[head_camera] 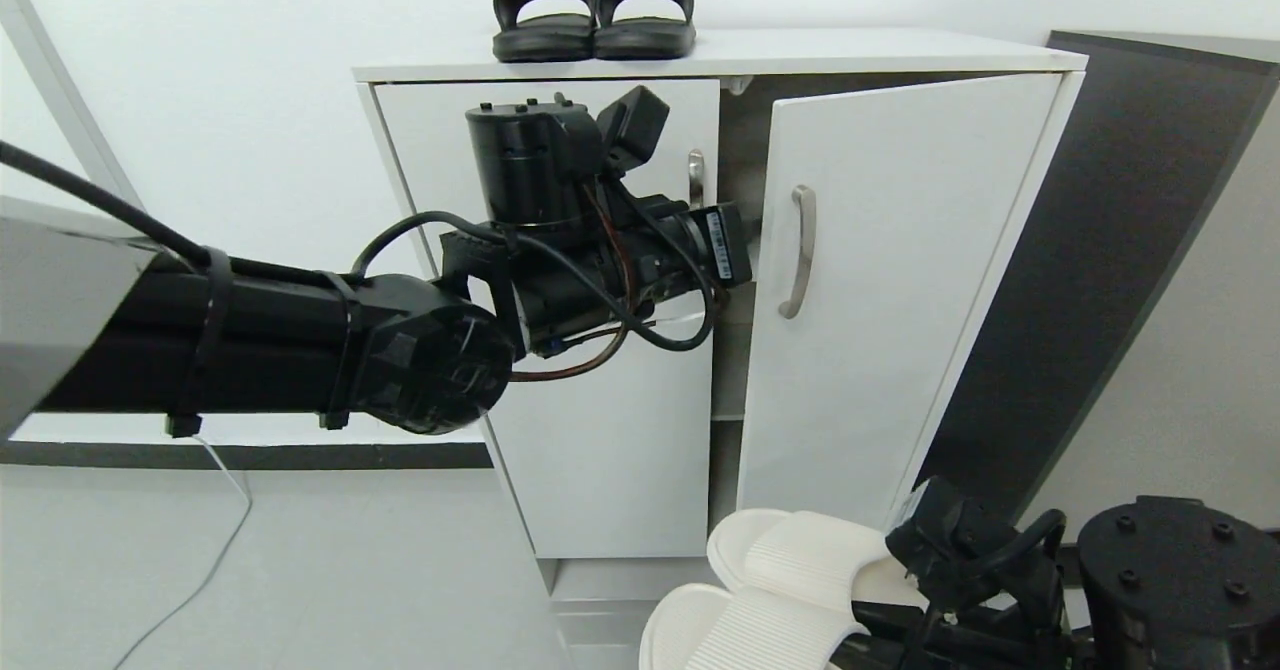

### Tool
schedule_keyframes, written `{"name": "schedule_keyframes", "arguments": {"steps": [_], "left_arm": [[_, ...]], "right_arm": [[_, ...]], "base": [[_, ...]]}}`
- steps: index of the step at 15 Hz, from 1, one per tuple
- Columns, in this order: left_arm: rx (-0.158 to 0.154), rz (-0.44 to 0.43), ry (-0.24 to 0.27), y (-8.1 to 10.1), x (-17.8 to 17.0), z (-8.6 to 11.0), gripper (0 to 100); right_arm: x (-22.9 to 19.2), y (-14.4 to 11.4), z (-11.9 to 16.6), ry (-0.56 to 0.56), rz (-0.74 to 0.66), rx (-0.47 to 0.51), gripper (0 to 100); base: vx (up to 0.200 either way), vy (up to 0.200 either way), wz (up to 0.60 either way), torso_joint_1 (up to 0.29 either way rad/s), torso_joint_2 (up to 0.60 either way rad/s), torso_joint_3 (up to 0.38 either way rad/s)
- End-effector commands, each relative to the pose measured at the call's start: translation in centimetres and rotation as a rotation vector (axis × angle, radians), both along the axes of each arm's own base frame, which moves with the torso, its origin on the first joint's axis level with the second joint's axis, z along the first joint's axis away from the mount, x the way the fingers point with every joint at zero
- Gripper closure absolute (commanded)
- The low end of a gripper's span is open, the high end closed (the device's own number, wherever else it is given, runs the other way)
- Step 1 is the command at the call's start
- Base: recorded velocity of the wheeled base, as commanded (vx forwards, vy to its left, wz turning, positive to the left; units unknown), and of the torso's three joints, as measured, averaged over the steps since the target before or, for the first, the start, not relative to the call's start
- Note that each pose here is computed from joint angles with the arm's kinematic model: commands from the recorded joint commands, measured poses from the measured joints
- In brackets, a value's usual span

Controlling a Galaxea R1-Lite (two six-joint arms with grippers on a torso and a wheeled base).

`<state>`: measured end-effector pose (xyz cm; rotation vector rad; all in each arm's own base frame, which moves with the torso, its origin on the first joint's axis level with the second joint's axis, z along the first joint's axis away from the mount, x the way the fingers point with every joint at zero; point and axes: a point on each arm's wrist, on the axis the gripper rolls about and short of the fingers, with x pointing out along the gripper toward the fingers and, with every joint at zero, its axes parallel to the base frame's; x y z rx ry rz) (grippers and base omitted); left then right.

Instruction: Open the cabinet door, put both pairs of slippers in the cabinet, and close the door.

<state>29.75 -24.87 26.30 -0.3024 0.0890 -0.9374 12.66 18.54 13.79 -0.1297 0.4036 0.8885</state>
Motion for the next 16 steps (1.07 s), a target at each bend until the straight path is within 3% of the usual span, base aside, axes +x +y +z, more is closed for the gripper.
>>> {"name": "schedule_keyframes", "arguments": {"steps": [1,3,5,7,9,11,14,16], "left_arm": [[-0.005,-0.088,-0.011,-1.2,-3.5,0.7,100],[-0.025,-0.142,-0.032,-2.1,-5.4,1.3,100],[-0.027,-0.128,-0.034,-1.7,-5.1,1.4,100],[-0.020,-0.046,-0.040,1.4,-4.4,1.8,100],[0.013,0.111,-0.076,5.4,-4.9,2.3,100],[0.105,0.459,-0.138,11.9,-8.5,2.9,100],[0.160,0.843,-0.073,20.6,-17.8,0.7,100],[0.181,1.031,-0.039,23.8,-23.1,-1.4,100]], "right_arm": [[0.0,0.1,-0.2,0.005,0.004,-0.008,100],[-0.1,0.1,-0.3,0.007,0.004,-0.010,100],[0.0,0.2,-0.3,0.008,0.002,-0.010,100],[0.9,0.4,0.0,0.001,-0.036,0.003,100],[3.3,0.1,0.3,-0.023,-0.176,0.003,100],[5.6,-0.2,0.7,-0.045,-0.369,0.009,100],[6.9,0.1,0.6,-0.035,-0.432,0.026,100],[7.5,0.5,0.3,-0.045,-0.477,0.010,100]], "base": [[-0.200,0.000,0.00,-0.007,0.00,0.002],[-0.200,0.000,0.00,0.000,0.00,0.002],[-0.100,0.000,0.00,0.004,0.00,-0.001],[0.000,0.000,0.00,0.000,0.00,0.000],[0.000,0.000,0.00,0.000,0.00,0.000],[0.000,0.000,0.00,0.000,0.00,0.000],[0.000,0.000,0.00,0.000,0.00,0.000],[0.000,0.000,0.00,0.000,0.00,0.000]]}}
